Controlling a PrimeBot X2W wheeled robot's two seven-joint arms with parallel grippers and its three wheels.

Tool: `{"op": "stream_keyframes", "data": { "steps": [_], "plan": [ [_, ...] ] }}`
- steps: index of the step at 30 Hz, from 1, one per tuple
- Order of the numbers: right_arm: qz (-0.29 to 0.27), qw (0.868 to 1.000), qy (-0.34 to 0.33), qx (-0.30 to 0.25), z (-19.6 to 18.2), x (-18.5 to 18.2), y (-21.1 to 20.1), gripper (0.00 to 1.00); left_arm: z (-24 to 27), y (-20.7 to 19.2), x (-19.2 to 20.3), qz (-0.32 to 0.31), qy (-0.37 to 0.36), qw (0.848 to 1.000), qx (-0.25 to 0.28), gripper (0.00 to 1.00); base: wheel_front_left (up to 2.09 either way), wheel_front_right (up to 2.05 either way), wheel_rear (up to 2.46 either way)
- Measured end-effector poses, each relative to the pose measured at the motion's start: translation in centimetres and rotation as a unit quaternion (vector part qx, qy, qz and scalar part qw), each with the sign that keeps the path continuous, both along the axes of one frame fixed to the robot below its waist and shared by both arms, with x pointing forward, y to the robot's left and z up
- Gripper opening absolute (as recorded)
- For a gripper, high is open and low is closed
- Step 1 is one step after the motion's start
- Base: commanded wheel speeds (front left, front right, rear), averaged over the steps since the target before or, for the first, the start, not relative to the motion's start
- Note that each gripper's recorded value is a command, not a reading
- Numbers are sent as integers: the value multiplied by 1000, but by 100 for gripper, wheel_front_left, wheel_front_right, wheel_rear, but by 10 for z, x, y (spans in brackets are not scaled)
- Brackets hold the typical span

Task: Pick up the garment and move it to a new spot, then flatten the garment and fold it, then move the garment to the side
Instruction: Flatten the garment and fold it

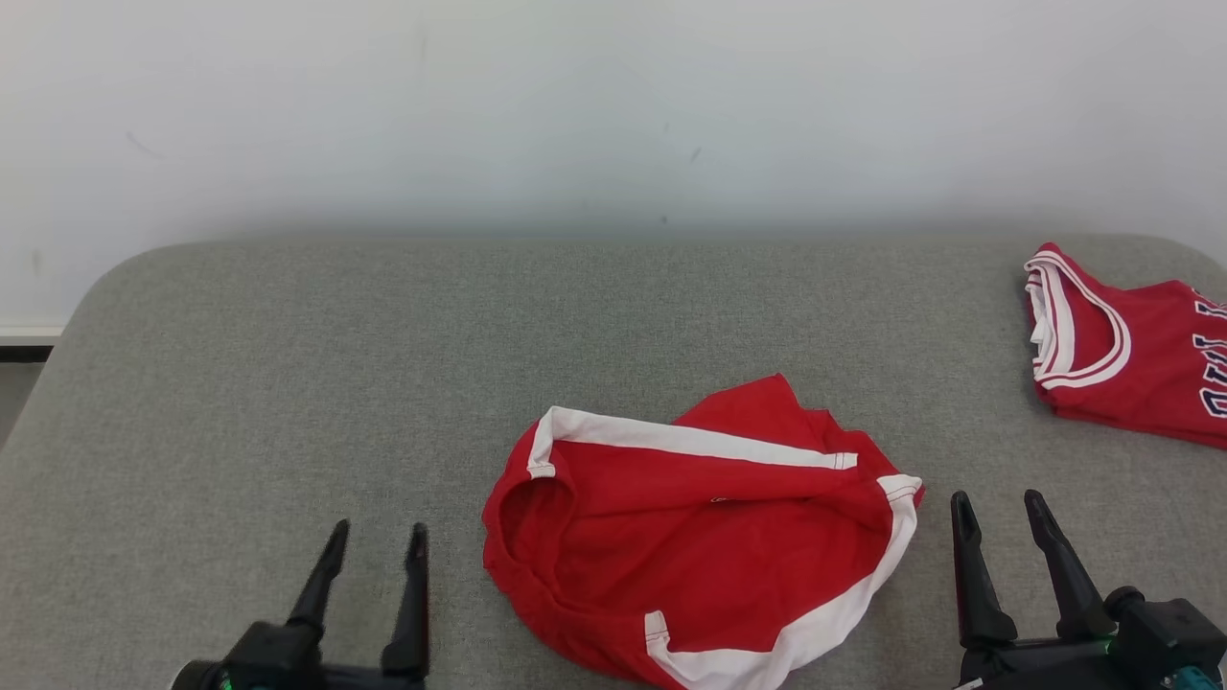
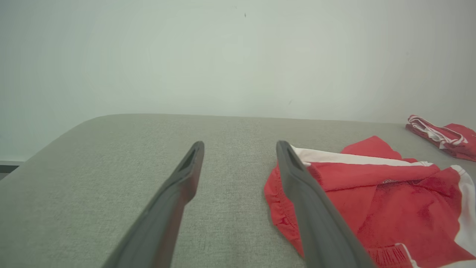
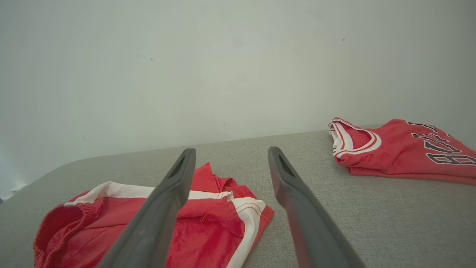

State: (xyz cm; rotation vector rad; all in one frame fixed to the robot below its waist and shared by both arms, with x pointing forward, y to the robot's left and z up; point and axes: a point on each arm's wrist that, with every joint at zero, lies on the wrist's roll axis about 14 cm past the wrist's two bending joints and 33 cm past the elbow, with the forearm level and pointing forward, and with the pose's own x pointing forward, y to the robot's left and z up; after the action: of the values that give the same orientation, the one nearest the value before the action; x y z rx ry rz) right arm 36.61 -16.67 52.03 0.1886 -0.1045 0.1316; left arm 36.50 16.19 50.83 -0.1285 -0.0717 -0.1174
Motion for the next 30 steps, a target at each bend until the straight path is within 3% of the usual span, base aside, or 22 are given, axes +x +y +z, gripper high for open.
{"op": "stream_keyframes", "data": {
  "steps": [6,13,21,30],
  "plan": [
    [4,1000,4,-4,-2,5,1,100,14,-63,16,-102,-6,995,17,100,0,0,0],
    [-4,1000,16,-6,-8,4,-5,100,2,-138,12,-237,45,969,46,100,0,0,0],
    [-27,999,28,-3,-17,-2,-20,100,-46,-166,-6,-326,158,926,108,100,0,0,0],
    [-52,998,35,-4,-21,-7,-36,100,-82,-170,-13,-364,236,888,151,100,0,0,0]
  ]
}}
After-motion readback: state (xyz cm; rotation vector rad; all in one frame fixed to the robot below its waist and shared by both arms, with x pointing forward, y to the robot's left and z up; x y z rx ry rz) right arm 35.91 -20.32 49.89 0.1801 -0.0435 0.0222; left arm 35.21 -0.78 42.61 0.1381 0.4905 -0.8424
